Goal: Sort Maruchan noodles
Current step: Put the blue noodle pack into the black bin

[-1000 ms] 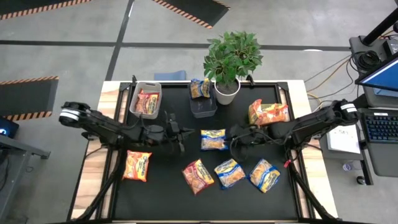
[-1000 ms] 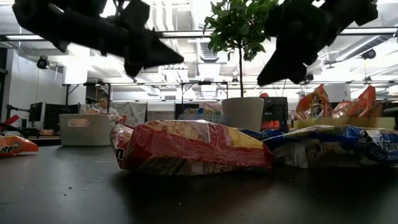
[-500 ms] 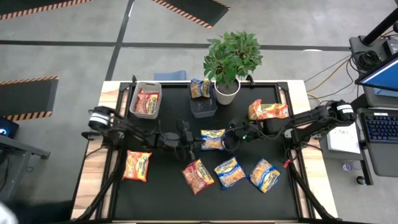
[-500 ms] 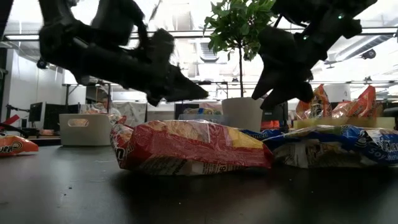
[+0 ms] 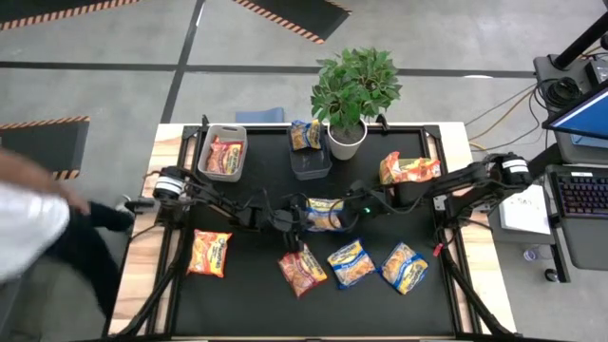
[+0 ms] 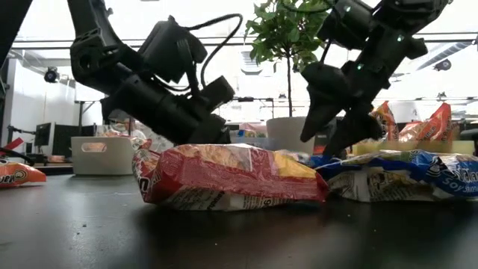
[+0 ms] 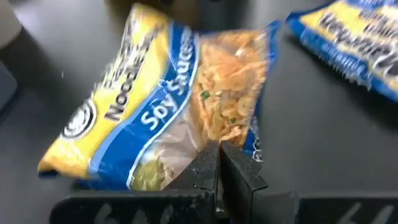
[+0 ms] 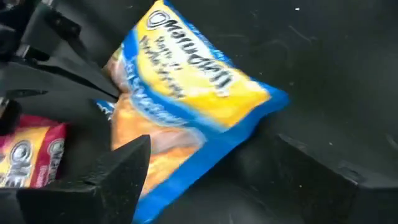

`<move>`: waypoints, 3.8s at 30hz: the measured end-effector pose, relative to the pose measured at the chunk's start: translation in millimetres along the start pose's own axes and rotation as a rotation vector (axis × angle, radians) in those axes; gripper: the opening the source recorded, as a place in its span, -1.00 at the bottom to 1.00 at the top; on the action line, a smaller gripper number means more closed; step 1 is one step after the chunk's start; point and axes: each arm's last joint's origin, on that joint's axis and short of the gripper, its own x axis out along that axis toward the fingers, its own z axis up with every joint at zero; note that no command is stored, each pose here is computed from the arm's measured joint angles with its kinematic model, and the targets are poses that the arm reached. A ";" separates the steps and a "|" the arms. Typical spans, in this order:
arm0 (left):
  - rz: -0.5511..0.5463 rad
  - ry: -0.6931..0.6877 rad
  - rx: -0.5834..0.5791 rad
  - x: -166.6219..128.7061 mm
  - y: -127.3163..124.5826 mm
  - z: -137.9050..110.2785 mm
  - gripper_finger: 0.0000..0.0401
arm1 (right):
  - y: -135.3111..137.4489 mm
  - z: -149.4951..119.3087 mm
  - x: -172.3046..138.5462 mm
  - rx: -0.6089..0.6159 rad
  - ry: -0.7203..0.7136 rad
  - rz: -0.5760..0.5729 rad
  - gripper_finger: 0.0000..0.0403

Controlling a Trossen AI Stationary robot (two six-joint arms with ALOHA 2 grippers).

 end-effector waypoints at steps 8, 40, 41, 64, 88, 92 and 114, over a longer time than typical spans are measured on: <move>0.007 0.037 -0.014 -0.9 1.0 -5.5 -1.00 | 1.2 1.2 12.7 0.013 -0.018 0.018 0.65; 0.003 0.016 -0.029 -0.6 1.0 -5.9 -1.00 | 18.8 7.3 49.6 -0.067 -0.120 0.288 0.10; 0.003 0.015 -0.029 -0.6 1.0 -5.8 -1.00 | 18.3 6.6 50.6 -0.068 -0.115 0.283 0.04; -0.009 -0.043 0.085 -49.9 9.0 42.8 -1.00 | 22.8 14.6 28.9 -0.275 -0.197 0.317 -0.69; -0.125 -0.634 -0.179 -128.1 31.9 46.3 -0.63 | 2.7 -5.2 -13.3 -0.605 -0.761 0.491 -0.69; -0.127 -0.624 -0.185 -121.7 29.8 48.3 -0.36 | 6.9 -3.6 -16.5 -0.650 -0.807 0.494 -0.69; -0.133 -0.558 -0.171 -49.4 9.6 53.9 0.30 | 12.8 -10.1 -17.1 -0.795 -0.824 0.471 -0.69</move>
